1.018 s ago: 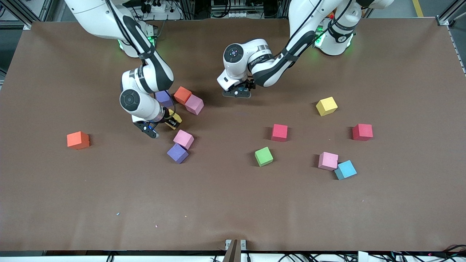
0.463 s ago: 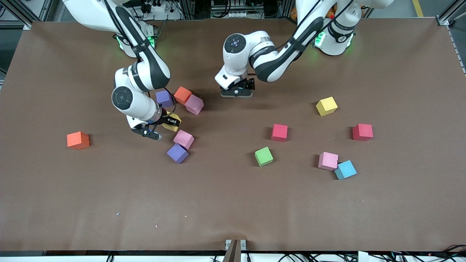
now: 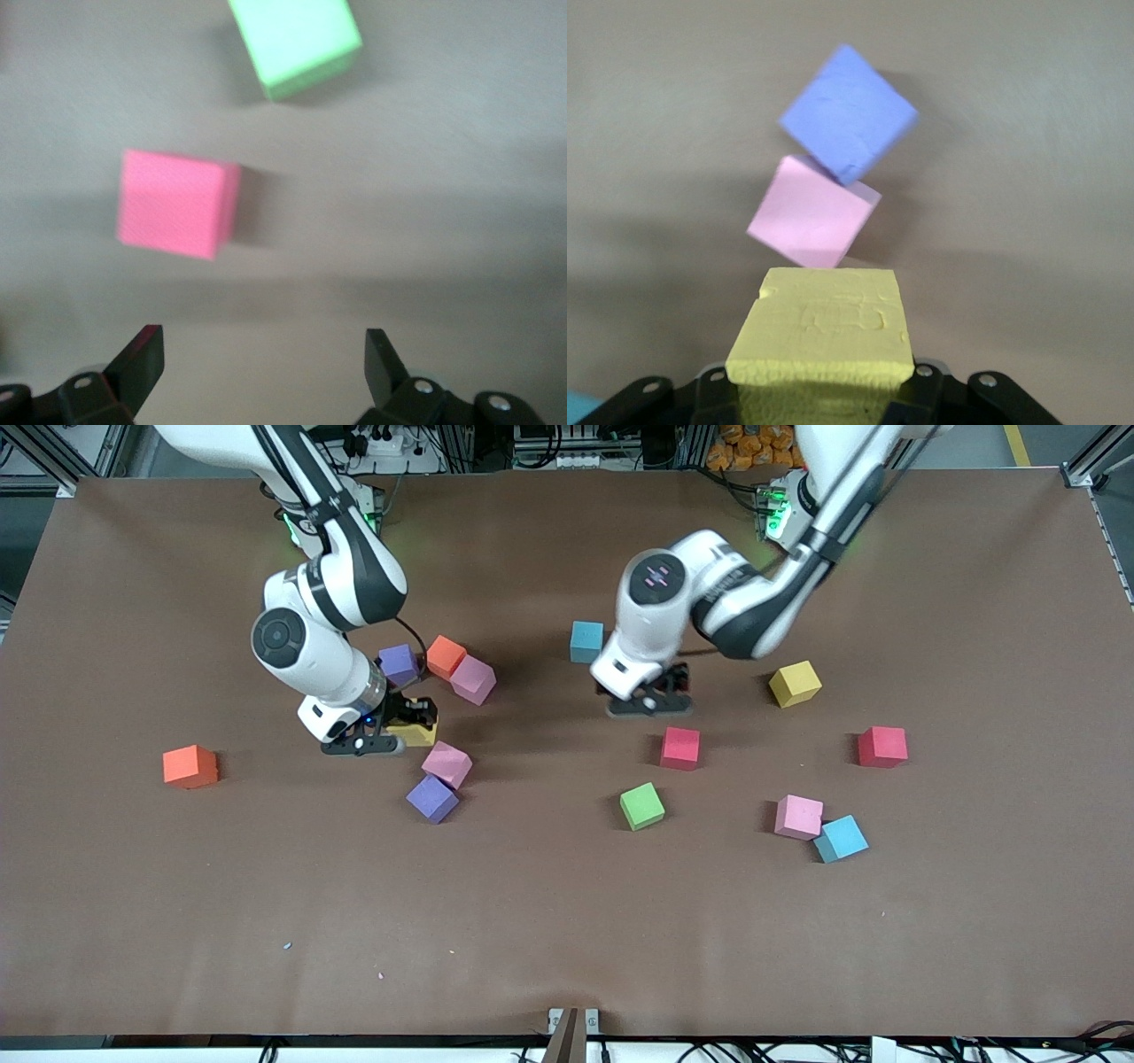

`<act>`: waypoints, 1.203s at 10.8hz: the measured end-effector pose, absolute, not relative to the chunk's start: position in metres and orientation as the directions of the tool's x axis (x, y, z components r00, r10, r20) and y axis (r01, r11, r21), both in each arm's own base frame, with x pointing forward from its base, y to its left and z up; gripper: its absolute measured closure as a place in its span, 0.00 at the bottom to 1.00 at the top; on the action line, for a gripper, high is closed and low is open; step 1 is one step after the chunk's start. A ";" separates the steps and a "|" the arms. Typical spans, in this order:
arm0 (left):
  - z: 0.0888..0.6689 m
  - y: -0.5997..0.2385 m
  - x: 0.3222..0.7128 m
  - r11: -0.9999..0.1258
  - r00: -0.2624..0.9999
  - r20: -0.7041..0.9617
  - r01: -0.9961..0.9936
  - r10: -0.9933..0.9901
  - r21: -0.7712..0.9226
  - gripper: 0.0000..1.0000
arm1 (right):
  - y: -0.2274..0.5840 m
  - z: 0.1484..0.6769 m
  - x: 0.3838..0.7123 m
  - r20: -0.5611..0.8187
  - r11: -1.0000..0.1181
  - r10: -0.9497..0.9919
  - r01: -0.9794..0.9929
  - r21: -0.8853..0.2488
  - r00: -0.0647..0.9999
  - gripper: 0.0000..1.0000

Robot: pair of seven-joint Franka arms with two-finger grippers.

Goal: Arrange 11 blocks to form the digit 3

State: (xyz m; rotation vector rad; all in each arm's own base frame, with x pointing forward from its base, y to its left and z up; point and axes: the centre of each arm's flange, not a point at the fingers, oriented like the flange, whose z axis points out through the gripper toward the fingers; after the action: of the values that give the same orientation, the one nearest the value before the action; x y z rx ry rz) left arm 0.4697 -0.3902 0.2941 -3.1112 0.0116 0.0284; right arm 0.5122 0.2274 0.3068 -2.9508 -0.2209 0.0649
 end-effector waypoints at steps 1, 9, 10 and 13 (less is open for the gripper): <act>0.290 -0.368 0.487 -0.999 0.999 -0.028 -0.028 -0.027 -0.029 0.00 | 0.229 0.318 0.510 -0.008 -0.947 0.266 0.260 -0.189 0.964 0.44; 0.237 -0.327 0.538 -0.990 0.988 -0.081 -0.129 -0.133 0.054 0.00 | 0.374 0.342 0.418 0.017 -0.372 0.928 0.927 0.036 0.372 0.44; 0.230 -0.332 0.535 -0.988 0.986 -0.082 -0.140 -0.144 0.059 0.00 | 0.388 0.334 0.406 -0.010 -0.288 0.957 0.956 0.057 0.289 0.44; 0.218 -0.335 0.531 -0.983 0.980 -0.079 -0.182 -0.184 0.035 0.00 | 0.439 0.305 0.385 -0.081 -0.093 0.992 0.994 0.065 0.099 0.44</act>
State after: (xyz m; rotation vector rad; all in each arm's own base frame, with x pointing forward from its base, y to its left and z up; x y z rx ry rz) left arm 0.5313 -0.3353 0.2176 -3.1526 0.2914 0.1304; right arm 0.3851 0.4385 0.3050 -2.4016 -2.1806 0.0260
